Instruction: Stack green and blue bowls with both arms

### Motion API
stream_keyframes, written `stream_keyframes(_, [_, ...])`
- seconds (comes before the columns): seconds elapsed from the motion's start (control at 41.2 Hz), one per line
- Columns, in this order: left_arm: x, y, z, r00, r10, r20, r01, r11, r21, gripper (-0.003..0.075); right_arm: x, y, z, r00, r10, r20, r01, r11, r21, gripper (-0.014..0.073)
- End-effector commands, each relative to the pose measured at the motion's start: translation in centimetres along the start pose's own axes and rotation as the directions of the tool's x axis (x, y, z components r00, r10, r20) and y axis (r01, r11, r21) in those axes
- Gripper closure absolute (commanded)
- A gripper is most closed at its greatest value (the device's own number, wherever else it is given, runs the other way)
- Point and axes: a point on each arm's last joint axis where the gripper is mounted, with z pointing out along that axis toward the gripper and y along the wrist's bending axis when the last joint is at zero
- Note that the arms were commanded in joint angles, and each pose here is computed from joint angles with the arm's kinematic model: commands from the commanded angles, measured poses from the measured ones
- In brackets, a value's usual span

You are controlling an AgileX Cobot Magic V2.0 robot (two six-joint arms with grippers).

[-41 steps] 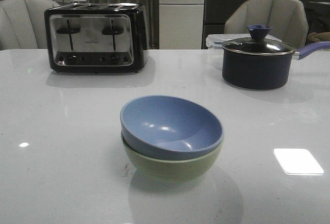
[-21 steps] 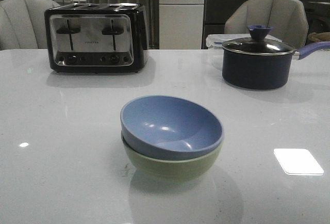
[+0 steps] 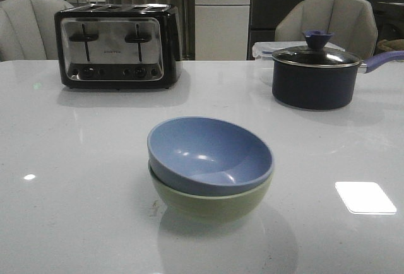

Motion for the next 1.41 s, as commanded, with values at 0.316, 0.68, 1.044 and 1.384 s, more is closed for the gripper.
stream_keyframes(0.316, [5.4, 1.9, -2.1, 0.831, -0.068, 0.552, 0.254, 0.929, -0.269, 0.0627, -1.2, -0.1, -0.6, 0.996, -0.007, 0.087, 0.006, 1.000, 0.017, 0.0540])
stream_keyframes(0.68, [12.2, 1.7, 0.8, 0.737, -0.053, 0.674, 0.372, 0.864, -0.339, 0.0627, -1.2, -0.1, -0.6, 0.996, -0.007, 0.087, 0.006, 1.000, 0.017, 0.0540])
stream_keyframes(1.044, [12.5, 1.7, 1.1, 0.732, 0.045, 0.680, 0.313, 0.864, -0.394, 0.0627, -1.2, -0.1, -0.6, 0.996, -0.007, 0.087, 0.006, 1.000, 0.017, 0.0540])
stream_keyframes(1.384, [12.5, 1.7, 1.1, 0.730, 0.034, 0.683, 0.322, 0.864, -0.387, 0.0627, -1.2, -0.1, -0.6, 0.996, -0.007, 0.087, 0.006, 1.000, 0.017, 0.0540])
